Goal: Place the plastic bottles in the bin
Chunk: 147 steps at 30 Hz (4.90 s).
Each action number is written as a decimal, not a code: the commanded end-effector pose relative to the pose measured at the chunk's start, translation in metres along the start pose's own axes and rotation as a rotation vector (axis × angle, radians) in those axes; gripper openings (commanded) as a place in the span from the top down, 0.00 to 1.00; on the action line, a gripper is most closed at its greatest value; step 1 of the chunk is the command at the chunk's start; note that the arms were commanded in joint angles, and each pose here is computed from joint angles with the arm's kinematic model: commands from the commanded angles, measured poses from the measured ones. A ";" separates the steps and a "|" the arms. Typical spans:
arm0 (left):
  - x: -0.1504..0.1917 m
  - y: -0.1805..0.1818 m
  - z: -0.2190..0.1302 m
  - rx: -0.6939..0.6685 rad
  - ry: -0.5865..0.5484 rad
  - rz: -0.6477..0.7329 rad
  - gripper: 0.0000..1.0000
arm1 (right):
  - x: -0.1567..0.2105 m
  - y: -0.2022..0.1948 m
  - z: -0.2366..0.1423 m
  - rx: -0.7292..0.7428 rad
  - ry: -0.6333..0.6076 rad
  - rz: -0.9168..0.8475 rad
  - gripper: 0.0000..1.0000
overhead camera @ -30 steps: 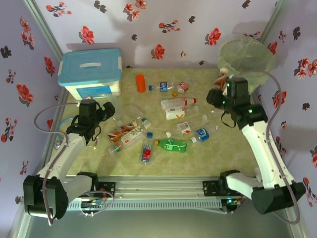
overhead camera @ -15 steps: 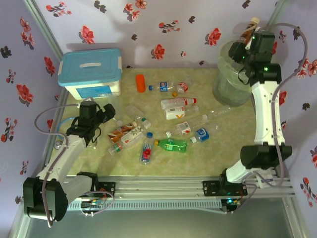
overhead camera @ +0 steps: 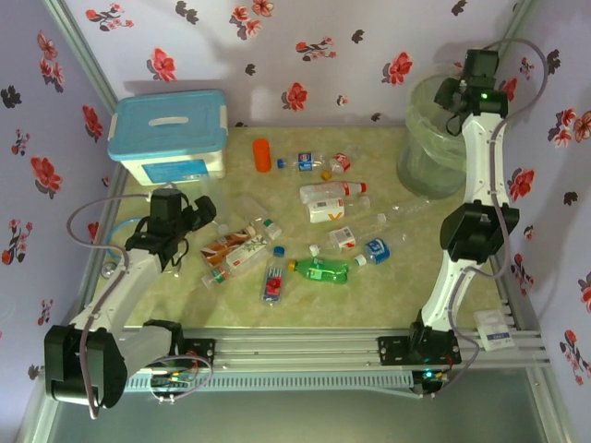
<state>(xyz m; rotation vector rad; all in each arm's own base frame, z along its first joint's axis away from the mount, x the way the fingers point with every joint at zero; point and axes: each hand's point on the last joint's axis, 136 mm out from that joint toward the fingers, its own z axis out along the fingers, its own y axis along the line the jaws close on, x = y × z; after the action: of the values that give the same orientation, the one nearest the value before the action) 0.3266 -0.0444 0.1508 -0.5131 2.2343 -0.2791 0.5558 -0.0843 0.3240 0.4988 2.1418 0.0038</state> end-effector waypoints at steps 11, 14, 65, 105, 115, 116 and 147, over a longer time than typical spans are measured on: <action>0.005 -0.003 0.004 0.003 0.036 0.023 0.00 | 0.056 -0.012 0.013 -0.012 0.255 -0.055 0.62; 0.005 -0.003 0.003 0.002 0.039 0.026 0.00 | 0.070 -0.005 0.009 -0.058 0.318 -0.052 0.62; 0.023 -0.013 0.051 -0.062 0.176 0.136 0.00 | 0.098 0.004 -0.006 -0.039 0.454 -0.214 0.26; 0.045 -0.023 0.117 -0.150 0.202 0.169 0.40 | 0.083 0.076 -0.255 -0.545 -0.013 -0.112 0.04; 0.007 -0.031 0.077 -0.116 0.072 0.259 0.47 | 0.088 0.082 -0.292 -0.638 -0.018 -0.131 0.06; 0.004 -0.033 0.072 -0.108 0.062 0.264 0.48 | 0.089 0.084 -0.294 -0.655 -0.016 -0.130 0.06; 0.030 -0.229 -0.083 0.796 -0.204 0.721 0.62 | 0.237 0.294 -0.226 -1.092 0.529 -0.158 0.01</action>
<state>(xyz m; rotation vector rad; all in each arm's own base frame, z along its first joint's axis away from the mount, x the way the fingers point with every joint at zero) 0.3105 -0.2455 0.2447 0.5851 1.8825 -0.6069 0.3472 0.3086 0.3185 -0.4212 2.2950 1.1932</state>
